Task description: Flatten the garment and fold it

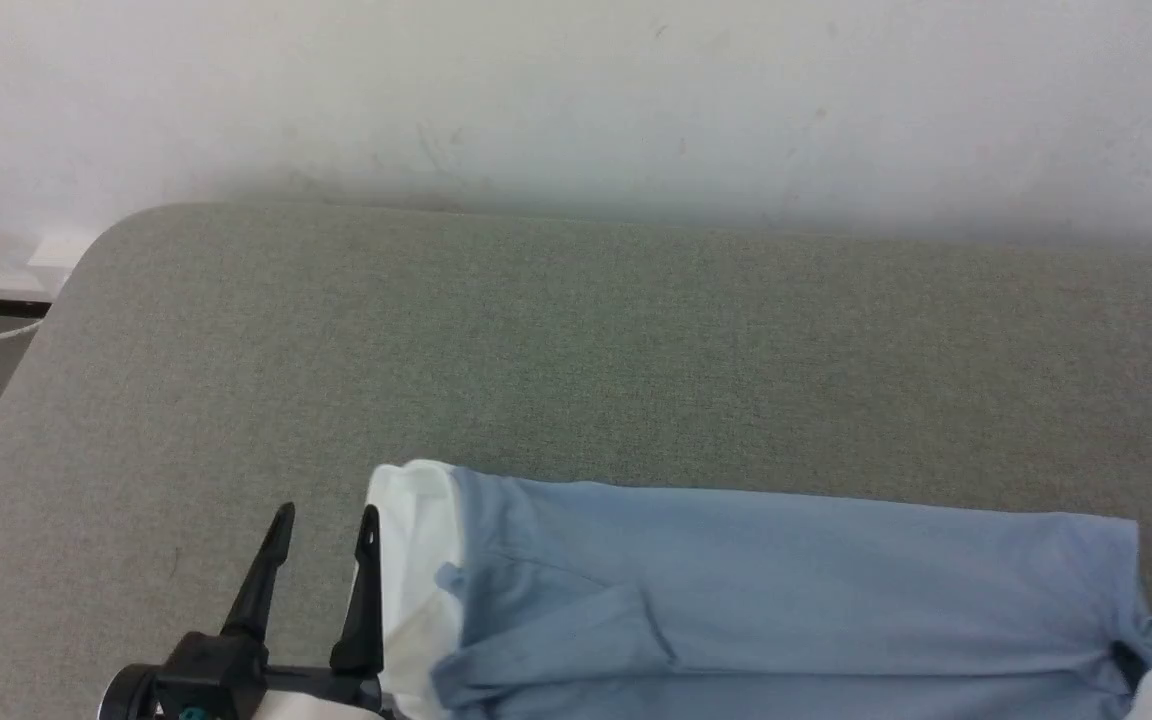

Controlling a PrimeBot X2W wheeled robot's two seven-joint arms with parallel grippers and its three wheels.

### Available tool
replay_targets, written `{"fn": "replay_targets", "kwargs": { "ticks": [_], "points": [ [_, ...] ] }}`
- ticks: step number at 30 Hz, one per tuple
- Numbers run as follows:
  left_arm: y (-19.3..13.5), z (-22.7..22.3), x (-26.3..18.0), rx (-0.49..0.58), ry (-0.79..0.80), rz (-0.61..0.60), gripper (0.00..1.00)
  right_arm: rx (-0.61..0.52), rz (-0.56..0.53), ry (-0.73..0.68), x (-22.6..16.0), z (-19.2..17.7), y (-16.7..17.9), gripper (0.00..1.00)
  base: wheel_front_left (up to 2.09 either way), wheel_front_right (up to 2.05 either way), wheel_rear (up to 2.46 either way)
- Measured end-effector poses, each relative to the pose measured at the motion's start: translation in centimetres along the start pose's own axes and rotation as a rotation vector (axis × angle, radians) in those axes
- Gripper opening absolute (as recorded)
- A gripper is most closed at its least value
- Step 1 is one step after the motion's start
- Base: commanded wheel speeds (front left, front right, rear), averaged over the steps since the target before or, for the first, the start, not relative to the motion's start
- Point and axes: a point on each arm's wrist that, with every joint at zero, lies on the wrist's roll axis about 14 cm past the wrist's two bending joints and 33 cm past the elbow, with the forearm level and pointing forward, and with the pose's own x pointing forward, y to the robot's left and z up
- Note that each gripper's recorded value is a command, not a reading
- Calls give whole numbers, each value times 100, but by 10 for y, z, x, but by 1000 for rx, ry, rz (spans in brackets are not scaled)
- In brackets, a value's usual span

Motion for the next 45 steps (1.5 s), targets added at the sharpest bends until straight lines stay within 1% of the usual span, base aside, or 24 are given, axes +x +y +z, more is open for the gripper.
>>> {"fn": "replay_targets", "kwargs": {
  "ticks": [5,7,10,13,16,19,27,31,32,38,42,44,45],
  "points": [
    [-3,1,1,-5,-4,-13,100,-51,-166,-51,-14,24,-64,0,0,0,0],
    [-3,0,0,-5,-3,-14,100,-70,-203,-53,-18,27,-78,0,0,0,0],
    [-3,0,-2,-6,-2,-12,100,-69,-207,-69,-20,30,-79,0,0,0,0],
    [-2,0,-6,-8,-1,-8,100,-73,-174,-100,-23,38,-68,0,0,0,0],
    [0,0,-11,-10,-3,-4,100,-80,-118,-135,-28,48,-49,0,0,0,0],
    [0,3,-13,-12,-11,-3,100,-133,-62,-139,-35,52,-27,0,0,0,0],
    [-3,7,-21,-31,-30,-13,100,-220,112,-146,-59,59,36,0,0,0,0],
    [0,9,-26,-34,-36,-2,100,-231,264,-129,-66,54,89,0,0,0,0],
    [0,9,-26,-34,-36,-2,100,-231,264,-129,-66,54,89,0,0,0,0],
    [9,10,-35,-30,-40,33,100,-236,496,-89,-75,41,168,0,0,0,0],
    [16,10,-42,-28,-37,58,100,-245,634,-94,-82,44,219,0,0,0,0],
    [20,9,-45,-22,-33,73,100,-261,686,-100,-84,46,240,0,0,0,0],
    [22,8,-46,-20,-31,80,100,-289,699,-104,-84,46,249,0,0,0,0]
  ]
}}
